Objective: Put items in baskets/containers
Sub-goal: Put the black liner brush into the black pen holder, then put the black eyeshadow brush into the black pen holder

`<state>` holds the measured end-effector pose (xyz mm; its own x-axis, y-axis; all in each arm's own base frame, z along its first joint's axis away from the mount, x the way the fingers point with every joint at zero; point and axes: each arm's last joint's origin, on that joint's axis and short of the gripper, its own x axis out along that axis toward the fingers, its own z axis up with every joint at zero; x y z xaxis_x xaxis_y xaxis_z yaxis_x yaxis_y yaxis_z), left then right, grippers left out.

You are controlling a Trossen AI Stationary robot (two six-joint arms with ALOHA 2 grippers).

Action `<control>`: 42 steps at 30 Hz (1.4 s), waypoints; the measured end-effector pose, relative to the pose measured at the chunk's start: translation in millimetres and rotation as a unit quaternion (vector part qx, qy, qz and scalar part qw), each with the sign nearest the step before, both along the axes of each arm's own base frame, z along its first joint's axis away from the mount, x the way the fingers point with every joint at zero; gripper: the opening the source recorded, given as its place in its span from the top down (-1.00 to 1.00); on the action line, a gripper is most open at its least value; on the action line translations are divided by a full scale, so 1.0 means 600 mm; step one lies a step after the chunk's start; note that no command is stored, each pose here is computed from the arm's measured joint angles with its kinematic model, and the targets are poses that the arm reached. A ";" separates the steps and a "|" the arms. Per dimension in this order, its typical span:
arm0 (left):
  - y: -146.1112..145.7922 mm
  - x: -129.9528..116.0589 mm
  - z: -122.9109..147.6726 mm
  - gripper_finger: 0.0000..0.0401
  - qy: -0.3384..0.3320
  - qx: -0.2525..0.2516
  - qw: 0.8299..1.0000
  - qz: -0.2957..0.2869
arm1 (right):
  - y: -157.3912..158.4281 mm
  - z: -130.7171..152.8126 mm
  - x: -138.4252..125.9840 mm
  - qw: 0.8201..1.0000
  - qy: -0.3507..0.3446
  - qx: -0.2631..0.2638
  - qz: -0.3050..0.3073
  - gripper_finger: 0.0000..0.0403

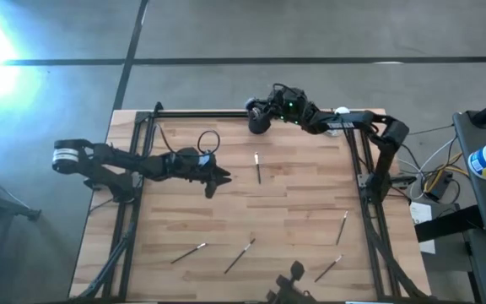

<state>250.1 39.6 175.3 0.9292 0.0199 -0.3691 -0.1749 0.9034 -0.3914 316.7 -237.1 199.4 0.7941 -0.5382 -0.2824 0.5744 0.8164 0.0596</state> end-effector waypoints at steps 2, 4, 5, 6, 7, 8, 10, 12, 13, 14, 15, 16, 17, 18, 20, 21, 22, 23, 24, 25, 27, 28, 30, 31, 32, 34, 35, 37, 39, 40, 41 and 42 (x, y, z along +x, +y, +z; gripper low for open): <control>-0.001 -0.004 -0.002 0.37 0.016 -0.011 1.000 -0.002 | 0.005 0.012 0.000 1.000 -0.001 0.000 0.003 0.63; -0.002 -0.008 -0.005 0.37 0.036 -0.020 0.999 -0.004 | 0.008 0.027 -0.005 1.000 -0.001 0.000 0.002 0.53; -0.003 -0.010 -0.005 0.37 0.041 -0.022 0.999 -0.004 | 0.009 0.034 -0.007 1.000 0.001 0.001 -0.001 0.47; -0.003 -0.012 -0.004 0.37 0.044 -0.026 0.999 -0.004 | 0.011 0.039 -0.010 1.000 0.008 0.004 -0.005 0.42; -0.004 -0.014 -0.004 0.37 0.047 -0.029 0.998 -0.003 | 0.014 0.043 -0.014 1.000 0.017 0.009 -0.008 0.38; -0.004 -0.014 -0.003 0.37 0.047 -0.029 0.998 -0.003 | 0.017 0.049 -0.017 1.000 0.021 0.012 -0.008 0.34; -0.005 -0.015 -0.003 0.37 0.050 -0.029 0.998 -0.005 | 0.028 0.063 -0.024 0.999 0.027 0.017 -0.004 0.30; -0.007 -0.014 -0.003 0.37 0.048 -0.021 0.999 -0.006 | 0.047 0.075 -0.031 0.999 0.032 0.020 0.005 0.31; -0.007 -0.014 -0.003 0.38 0.048 -0.016 0.999 -0.004 | 0.058 0.078 -0.034 0.999 0.036 0.023 0.010 0.34; -0.006 -0.013 -0.004 0.39 0.045 -0.011 0.999 0.003 | 0.070 0.080 -0.037 0.999 0.040 0.027 0.016 0.39; -0.005 -0.012 -0.005 0.40 0.037 -0.004 0.999 0.014 | 0.085 0.080 -0.039 0.998 0.046 0.033 0.025 0.44; -0.004 -0.012 -0.007 0.43 0.023 0.002 0.999 0.023 | 0.101 0.080 -0.040 0.997 0.051 0.039 0.030 0.50; -0.003 -0.012 -0.009 0.47 0.006 0.007 0.999 0.031 | 0.117 0.081 -0.041 0.997 0.056 0.044 0.032 0.57; -0.003 -0.012 -0.010 0.51 -0.016 0.011 0.999 0.035 | 0.134 0.082 -0.041 0.996 0.061 0.047 0.033 0.64; -0.002 -0.013 -0.014 0.63 -0.057 0.015 0.998 0.037 | 0.167 0.082 -0.039 0.995 0.074 0.053 0.033 0.77; -0.002 -0.014 -0.015 0.69 -0.077 0.018 0.996 0.038 | 0.182 0.078 -0.038 0.994 0.085 0.060 0.033 0.84; 0.000 -0.015 -0.017 0.76 -0.096 0.020 0.994 0.040 | 0.197 0.075 -0.035 0.992 0.095 0.071 0.037 0.89; 0.002 -0.017 -0.019 0.84 -0.112 0.024 0.992 0.047 | 0.210 0.071 -0.032 0.991 0.101 0.083 0.038 0.93; 0.004 -0.020 -0.021 0.91 -0.129 0.028 0.990 0.053 | 0.221 0.065 -0.029 0.989 0.103 0.098 0.040 0.94; 0.006 -0.023 -0.023 0.95 -0.144 0.030 0.987 0.057 | 0.231 0.061 -0.024 0.988 0.099 0.113 0.041 0.95; 0.011 -0.031 -0.026 0.98 -0.175 0.037 0.982 0.065 | 0.243 0.050 -0.015 0.984 0.092 0.148 0.035 0.96; 0.014 -0.035 -0.026 0.98 -0.191 0.042 0.978 0.069 | 0.246 0.043 -0.011 0.982 0.089 0.166 0.029 0.96; 0.019 -0.046 -0.028 0.99 -0.213 0.049 0.973 0.072 | 0.250 0.026 -0.004 0.975 0.090 0.205 0.011 0.96; 0.021 -0.051 -0.029 1.00 -0.222 0.051 0.971 0.074 | 0.249 0.018 -0.002 0.971 0.094 0.219 0.003 0.96; 0.022 -0.055 -0.030 1.00 -0.227 0.055 0.969 0.076 | 0.249 0.011 -0.001 0.968 0.100 0.230 -0.002 0.95; 0.024 -0.064 -0.033 1.00 -0.231 0.064 0.968 0.080 | 0.247 -0.005 0.003 0.962 0.110 0.247 -0.015 0.91; 0.025 -0.067 -0.034 1.00 -0.230 0.068 0.967 0.081 | 0.246 -0.011 0.004 0.959 0.113 0.259 -0.023 0.88; 0.024 -0.073 -0.039 1.00 -0.222 0.075 0.969 0.080 | 0.242 -0.026 0.008 0.953 0.118 0.277 -0.038 0.80; 0.022 -0.076 -0.042 1.00 -0.217 0.078 0.970 0.076 | 0.235 -0.036 0.014 0.948 0.117 0.293 -0.053 0.70; 0.022 -0.077 -0.044 1.00 -0.215 0.079 0.971 0.075 | 0.232 -0.039 0.020 0.945 0.114 0.301 -0.060 0.66; 0.022 -0.078 -0.045 1.00 -0.213 0.081 0.971 0.075 | 0.227 -0.042 0.025 0.942 0.114 0.308 -0.069 0.61; 0.021 -0.079 -0.046 1.00 -0.211 0.082 0.971 0.075 | 0.223 -0.049 0.028 0.937 0.124 0.316 -0.077 0.57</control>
<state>202.7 52.5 147.9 0.9793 0.1924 0.0633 -0.1641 0.9368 -0.3091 333.4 -103.1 170.0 0.5879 -0.3039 -0.7497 0.7433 0.5686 0.3524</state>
